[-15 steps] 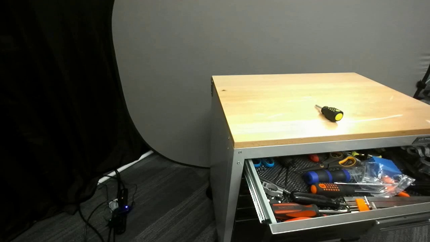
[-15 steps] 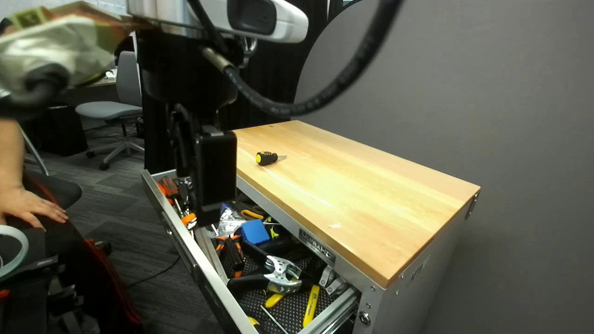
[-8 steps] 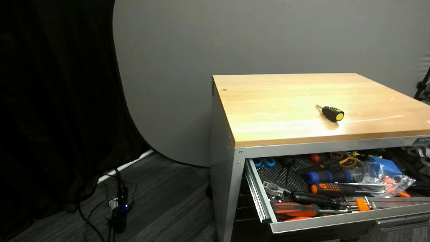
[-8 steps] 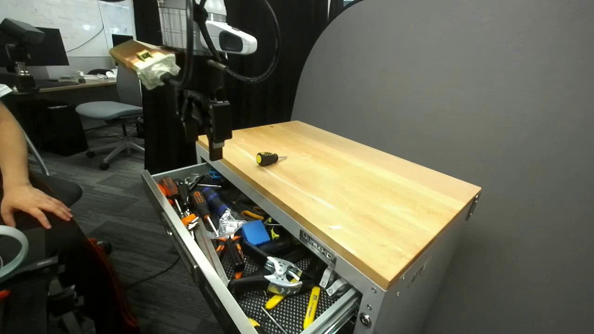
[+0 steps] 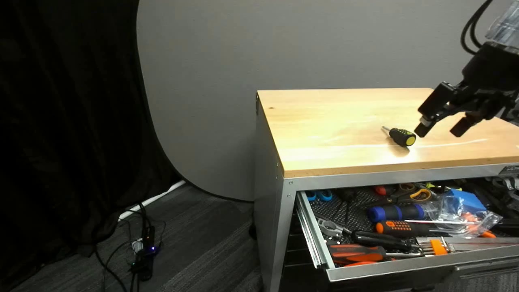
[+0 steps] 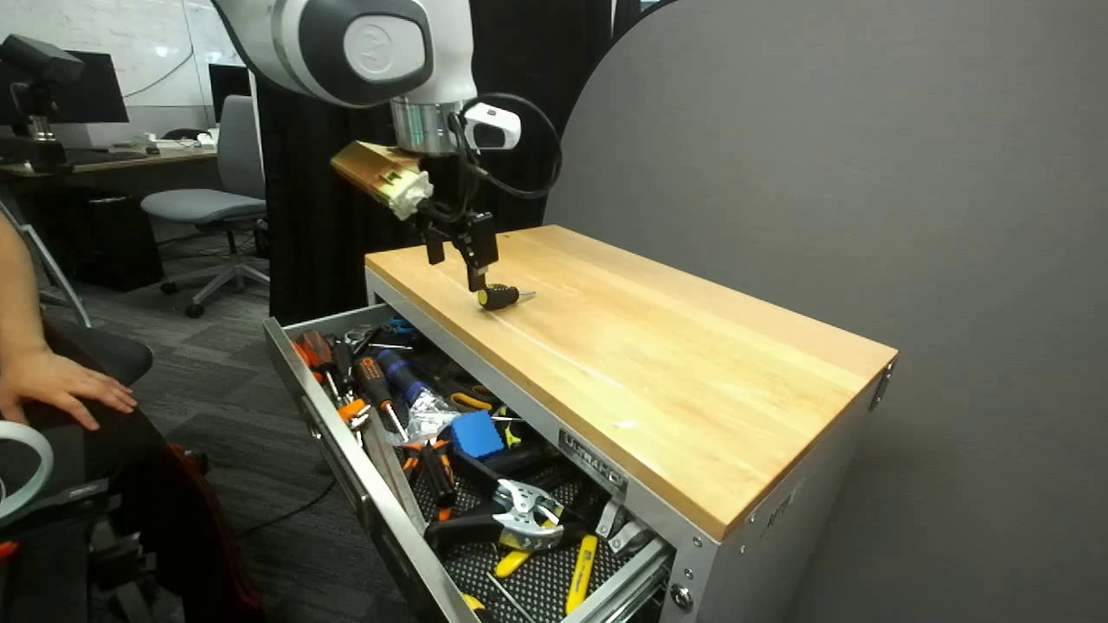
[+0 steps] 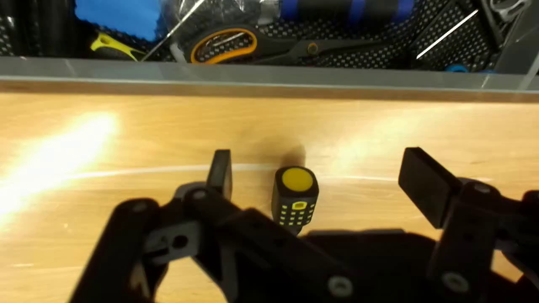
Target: Place the screwdriver inside the open drawer then push the drawer closed
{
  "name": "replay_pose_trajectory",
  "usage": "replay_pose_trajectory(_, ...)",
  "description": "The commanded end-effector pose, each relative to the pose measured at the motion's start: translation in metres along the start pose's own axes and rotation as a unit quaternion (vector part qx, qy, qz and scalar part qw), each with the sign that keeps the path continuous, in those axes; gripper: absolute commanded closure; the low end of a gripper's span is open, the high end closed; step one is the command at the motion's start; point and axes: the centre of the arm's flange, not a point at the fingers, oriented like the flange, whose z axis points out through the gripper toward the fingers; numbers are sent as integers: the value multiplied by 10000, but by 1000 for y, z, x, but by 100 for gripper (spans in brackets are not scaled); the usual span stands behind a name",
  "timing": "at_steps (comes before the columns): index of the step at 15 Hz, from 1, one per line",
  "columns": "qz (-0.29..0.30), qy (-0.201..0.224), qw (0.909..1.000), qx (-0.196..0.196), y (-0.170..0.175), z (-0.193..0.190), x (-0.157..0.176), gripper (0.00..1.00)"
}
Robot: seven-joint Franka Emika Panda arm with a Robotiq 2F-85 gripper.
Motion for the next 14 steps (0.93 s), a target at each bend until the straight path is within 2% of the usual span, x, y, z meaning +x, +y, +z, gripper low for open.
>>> replay_pose_trajectory(1, 122, 53, 9999, -35, 5, 22, 51, 0)
replay_pose_trajectory(6, 202, 372, 9991, -34, 3, 40, 59, 0)
replay_pose_trajectory(7, 174, 440, 9989, -68, 1, 41, 58, 25)
replay_pose_trajectory(8, 151, 453, 9988, -70, 0, 43, 58, 27)
replay_pose_trajectory(9, 160, 447, 9989, -61, 0, 45, 57, 34)
replay_pose_trajectory(10, 172, 420, 9990, -52, 0, 46, 55, 44)
replay_pose_trajectory(14, 264, 130, 9996, -6, 7, 47, 42, 73)
